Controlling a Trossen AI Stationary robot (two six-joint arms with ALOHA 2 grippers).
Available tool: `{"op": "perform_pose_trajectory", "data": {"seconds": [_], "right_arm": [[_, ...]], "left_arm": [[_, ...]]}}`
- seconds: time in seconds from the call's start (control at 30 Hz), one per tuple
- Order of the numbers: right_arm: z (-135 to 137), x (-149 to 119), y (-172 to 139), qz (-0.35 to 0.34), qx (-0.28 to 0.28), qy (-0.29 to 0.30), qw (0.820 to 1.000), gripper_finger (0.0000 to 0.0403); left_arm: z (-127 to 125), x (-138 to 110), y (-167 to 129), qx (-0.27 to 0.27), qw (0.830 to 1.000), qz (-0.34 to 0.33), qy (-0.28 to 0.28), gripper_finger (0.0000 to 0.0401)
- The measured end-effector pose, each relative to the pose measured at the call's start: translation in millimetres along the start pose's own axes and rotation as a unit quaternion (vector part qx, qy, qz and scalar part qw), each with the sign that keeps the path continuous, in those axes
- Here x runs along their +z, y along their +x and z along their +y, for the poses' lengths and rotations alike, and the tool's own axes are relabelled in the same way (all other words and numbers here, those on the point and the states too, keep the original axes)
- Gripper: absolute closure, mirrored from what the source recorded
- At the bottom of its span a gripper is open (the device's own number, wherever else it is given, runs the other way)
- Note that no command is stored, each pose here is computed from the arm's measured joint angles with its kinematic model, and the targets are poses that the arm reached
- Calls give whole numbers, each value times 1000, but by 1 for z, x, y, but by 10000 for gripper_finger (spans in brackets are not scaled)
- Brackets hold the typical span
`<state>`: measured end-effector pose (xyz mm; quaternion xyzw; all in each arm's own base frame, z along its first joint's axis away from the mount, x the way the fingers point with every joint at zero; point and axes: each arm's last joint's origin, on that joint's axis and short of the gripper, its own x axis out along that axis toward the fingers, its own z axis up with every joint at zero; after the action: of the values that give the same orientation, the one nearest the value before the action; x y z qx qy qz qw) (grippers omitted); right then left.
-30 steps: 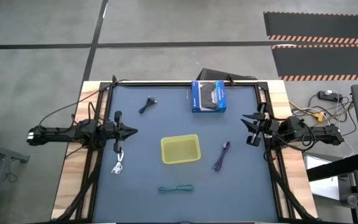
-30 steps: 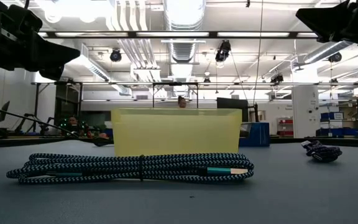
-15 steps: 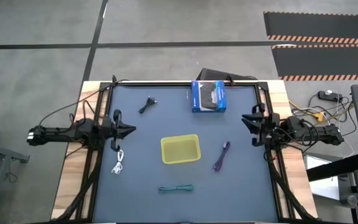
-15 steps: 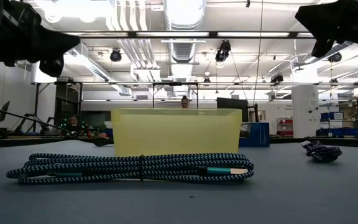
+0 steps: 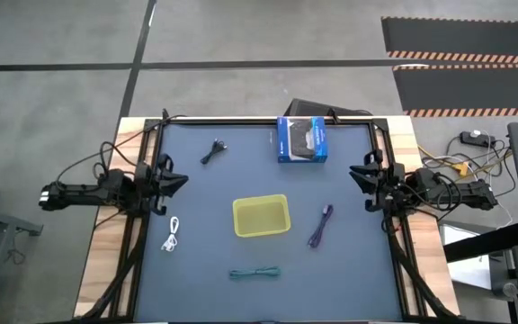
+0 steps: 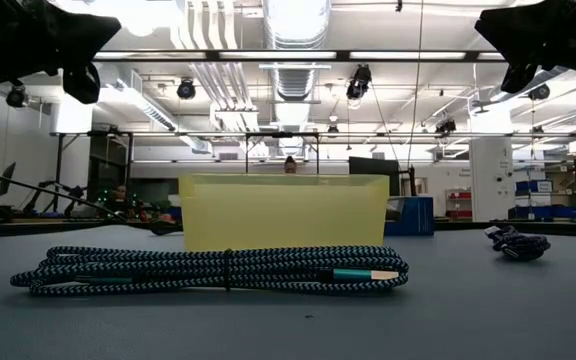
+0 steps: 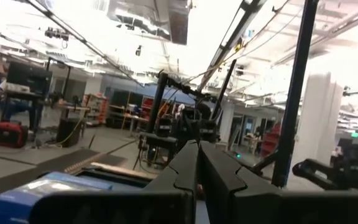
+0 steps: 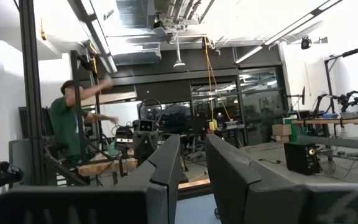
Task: Pick and place USB-C Cables
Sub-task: Put the white charger cable into the yellow bin
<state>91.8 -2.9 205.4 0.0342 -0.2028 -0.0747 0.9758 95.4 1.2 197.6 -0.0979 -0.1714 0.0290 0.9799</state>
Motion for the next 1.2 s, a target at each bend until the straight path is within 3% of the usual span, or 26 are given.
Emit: {"op": "perform_pose_trajectory", "data": {"seconds": [0.43,0.6,1.0,1.2], "right_arm": [[0,0,0,0,0,0,1000,335],[0,0,0,0,0,0,1000,335],[0,6,0,-28,-1,-26,999,335],[0,7,0,-34,-1,-40,999,335]], "left_arm": [[-2,12,-1,-10,998,-63,-9,401],[0,14,0,33,996,-79,-38,401],[3,3,24,124,989,6,-85,401],[1,6,45,138,977,34,-159,401]]}}
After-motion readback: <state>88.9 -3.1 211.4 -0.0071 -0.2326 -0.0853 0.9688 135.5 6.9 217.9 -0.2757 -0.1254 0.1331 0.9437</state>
